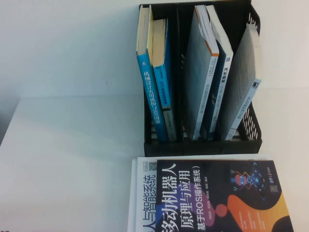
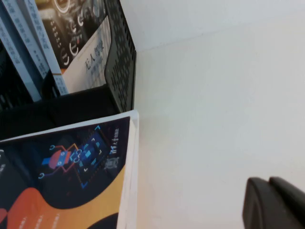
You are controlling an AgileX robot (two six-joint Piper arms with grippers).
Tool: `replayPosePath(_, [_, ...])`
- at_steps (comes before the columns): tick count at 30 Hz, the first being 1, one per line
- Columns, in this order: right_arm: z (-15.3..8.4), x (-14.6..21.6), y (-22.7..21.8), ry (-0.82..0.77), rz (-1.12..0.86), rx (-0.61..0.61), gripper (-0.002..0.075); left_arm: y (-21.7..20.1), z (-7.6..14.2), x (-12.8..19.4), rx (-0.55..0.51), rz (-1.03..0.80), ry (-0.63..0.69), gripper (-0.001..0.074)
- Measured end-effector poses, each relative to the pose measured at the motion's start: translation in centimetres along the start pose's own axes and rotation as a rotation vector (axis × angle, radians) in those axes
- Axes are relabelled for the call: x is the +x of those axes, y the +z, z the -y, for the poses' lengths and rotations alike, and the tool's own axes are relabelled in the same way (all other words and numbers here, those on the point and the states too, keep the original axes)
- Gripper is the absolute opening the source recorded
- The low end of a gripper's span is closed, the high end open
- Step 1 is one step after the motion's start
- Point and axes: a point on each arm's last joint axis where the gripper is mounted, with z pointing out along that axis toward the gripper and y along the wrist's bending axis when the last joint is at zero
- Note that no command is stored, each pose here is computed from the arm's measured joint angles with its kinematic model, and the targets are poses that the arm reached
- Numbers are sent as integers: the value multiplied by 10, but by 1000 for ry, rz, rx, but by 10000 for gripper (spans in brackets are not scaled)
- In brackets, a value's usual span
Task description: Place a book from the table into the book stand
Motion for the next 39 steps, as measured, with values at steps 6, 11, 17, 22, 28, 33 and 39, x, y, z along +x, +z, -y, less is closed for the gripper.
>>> replayPosePath(6, [0, 0, 0, 0, 0, 0, -3, 0, 3, -4, 31, 40, -102, -4])
replayPosePath(11, [-1, -5, 0, 0, 56, -16, -3, -2, 3, -20, 55, 212, -228, -4])
replayPosePath(17, [-4, -15, -1, -2, 167, -47, -3, -6, -1, -32, 62, 359, -372, -4])
replayPosePath(22, [-6, -22, -3, -4, 244, -68, -3, -8, -3, -37, 57, 415, -414, -4])
replayPosePath(28, [-10, -35, -8, 12, 406, -117, -3, -11, -6, -43, 43, 499, -432, -4])
replayPosePath(33, [-14, -49, -16, 18, 581, -169, -3, -13, -8, -46, 34, 547, -438, -4])
replayPosePath(39, [-17, -61, -25, 44, 735, -223, -3, -16, -10, -51, 27, 615, -459, -4])
